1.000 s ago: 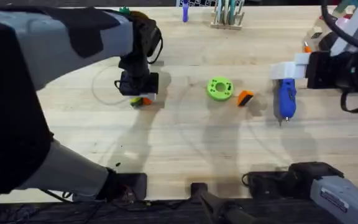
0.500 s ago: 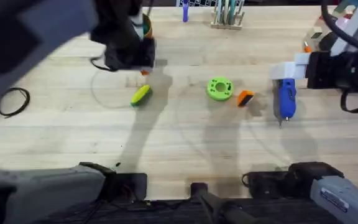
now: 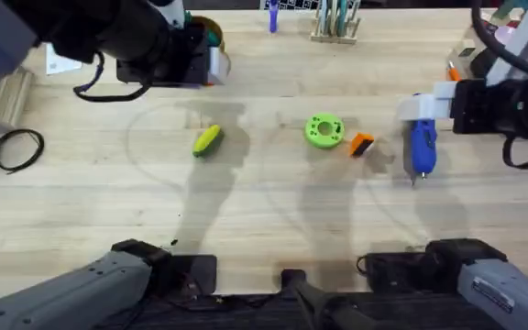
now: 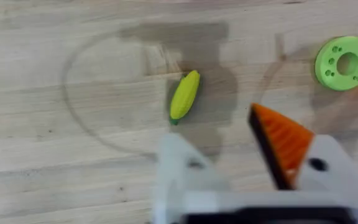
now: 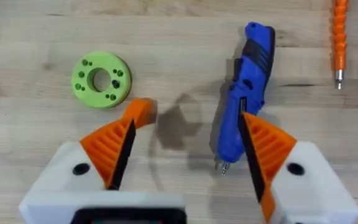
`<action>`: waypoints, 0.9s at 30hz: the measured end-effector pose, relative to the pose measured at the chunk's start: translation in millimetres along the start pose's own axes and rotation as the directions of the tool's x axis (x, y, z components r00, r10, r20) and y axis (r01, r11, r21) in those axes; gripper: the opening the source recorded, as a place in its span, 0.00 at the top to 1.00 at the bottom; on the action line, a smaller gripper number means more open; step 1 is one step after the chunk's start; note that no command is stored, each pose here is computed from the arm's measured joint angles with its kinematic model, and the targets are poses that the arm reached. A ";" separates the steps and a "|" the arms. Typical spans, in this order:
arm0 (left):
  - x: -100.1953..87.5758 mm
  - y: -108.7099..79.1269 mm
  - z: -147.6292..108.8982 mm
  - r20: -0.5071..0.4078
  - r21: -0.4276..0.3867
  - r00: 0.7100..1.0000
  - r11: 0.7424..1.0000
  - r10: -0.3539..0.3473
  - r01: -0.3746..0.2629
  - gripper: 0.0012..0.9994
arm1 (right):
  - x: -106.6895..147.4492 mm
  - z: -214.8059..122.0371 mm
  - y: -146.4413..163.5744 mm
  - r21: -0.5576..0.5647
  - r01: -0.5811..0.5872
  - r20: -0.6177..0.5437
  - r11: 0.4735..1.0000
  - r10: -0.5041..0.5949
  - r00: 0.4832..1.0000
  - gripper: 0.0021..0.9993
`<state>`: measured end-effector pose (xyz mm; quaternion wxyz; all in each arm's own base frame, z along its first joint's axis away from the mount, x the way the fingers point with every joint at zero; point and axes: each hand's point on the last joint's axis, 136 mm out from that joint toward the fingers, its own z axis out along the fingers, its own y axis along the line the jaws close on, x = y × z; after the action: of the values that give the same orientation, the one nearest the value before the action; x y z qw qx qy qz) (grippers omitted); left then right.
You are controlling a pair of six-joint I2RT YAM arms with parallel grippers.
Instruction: Pick up the gripper from the table and insert it into the empty holder that is missing its gripper. Then pick up a screw, insert it into the mounting hole, and use the screwdriver to tighten it. Finally, clean up the table by picking up the vegetable and placing it into the bucket.
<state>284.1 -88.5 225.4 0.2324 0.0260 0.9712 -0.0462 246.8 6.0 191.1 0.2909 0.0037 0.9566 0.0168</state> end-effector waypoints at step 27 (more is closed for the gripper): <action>16.5 8.5 -56.4 -0.016 -0.007 0.982 0.982 0.190 -0.190 0.01 | 0.0 0.0 0.0 0.000 0.000 0.000 1.000 0.000 1.000 0.01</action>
<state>244.7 -73.9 267.3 0.2285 0.1178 0.9662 -0.0194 246.8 6.0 191.1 0.2909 0.0036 0.9566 0.0167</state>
